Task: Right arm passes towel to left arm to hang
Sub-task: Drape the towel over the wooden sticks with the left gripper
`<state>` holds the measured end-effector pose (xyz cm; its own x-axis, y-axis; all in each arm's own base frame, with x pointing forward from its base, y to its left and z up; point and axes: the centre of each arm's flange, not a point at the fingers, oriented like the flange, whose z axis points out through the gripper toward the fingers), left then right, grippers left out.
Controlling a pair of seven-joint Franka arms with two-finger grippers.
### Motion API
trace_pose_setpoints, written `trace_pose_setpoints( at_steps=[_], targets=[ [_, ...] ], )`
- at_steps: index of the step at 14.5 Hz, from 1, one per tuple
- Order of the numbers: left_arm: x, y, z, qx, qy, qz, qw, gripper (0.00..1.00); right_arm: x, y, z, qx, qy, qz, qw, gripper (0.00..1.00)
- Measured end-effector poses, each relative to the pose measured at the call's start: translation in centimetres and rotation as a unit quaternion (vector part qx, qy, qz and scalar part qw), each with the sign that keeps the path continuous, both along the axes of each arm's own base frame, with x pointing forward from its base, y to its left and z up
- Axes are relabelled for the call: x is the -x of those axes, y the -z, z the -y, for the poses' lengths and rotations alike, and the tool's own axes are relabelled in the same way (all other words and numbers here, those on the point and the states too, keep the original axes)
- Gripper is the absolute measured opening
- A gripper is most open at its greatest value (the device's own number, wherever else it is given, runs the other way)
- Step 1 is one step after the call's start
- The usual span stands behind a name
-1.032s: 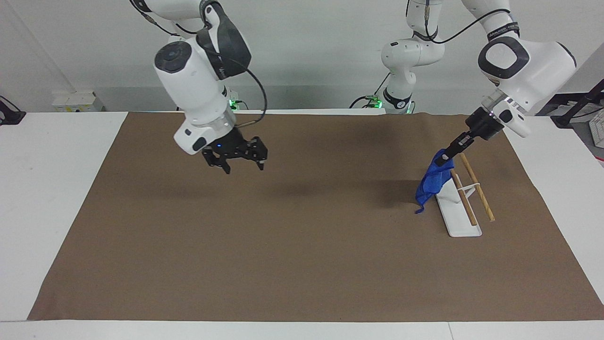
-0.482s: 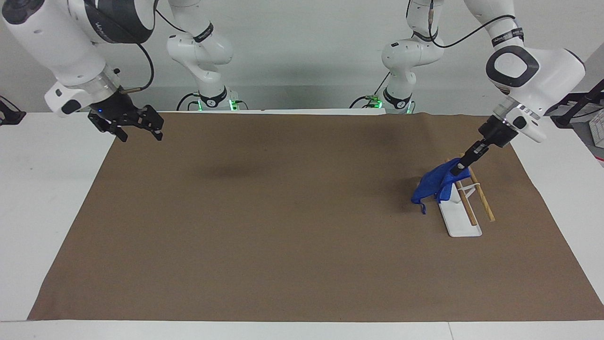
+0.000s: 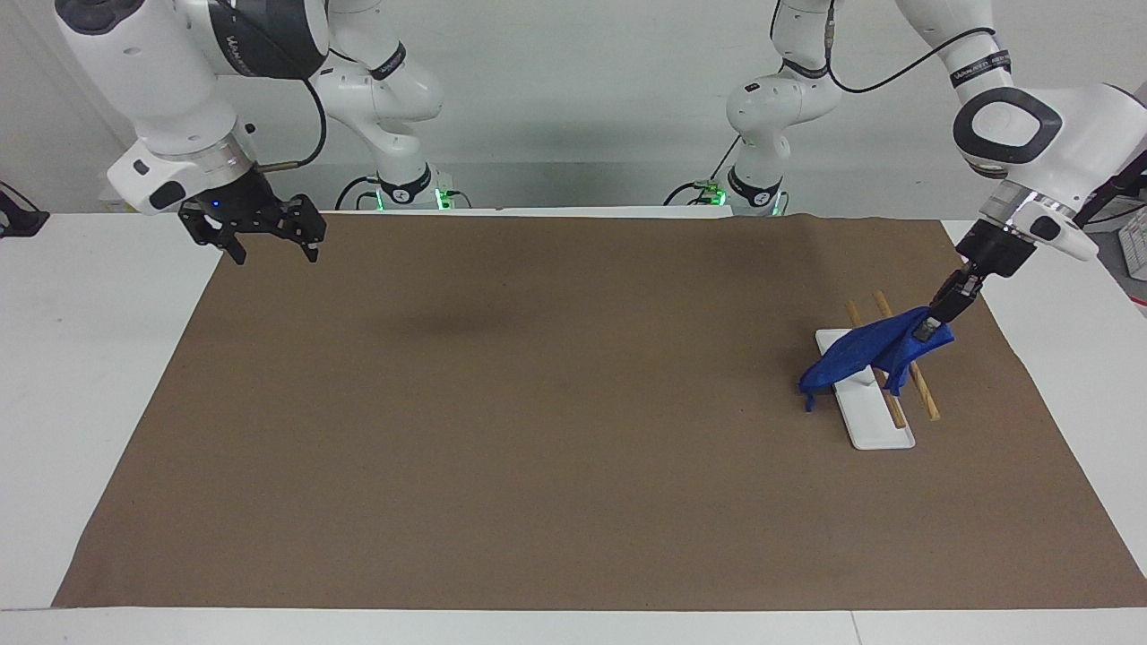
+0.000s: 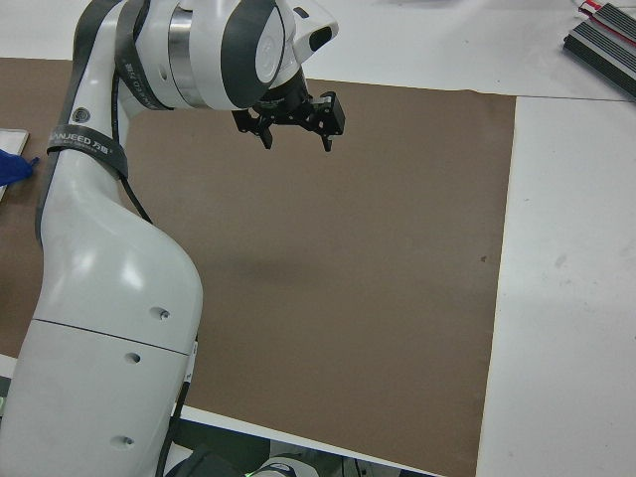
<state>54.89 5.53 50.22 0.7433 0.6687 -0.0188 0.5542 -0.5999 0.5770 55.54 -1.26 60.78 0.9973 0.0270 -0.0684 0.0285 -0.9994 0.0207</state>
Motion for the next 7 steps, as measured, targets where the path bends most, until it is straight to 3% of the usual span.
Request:
trace_pose_setpoints(
  at_steps=[7],
  targets=[
    [-2.1,-3.3,-3.3,-0.003,0.020,0.028,0.999,0.02,0.0,0.0,-0.1,0.000,-0.001,0.000,1.000,1.00]
  ],
)
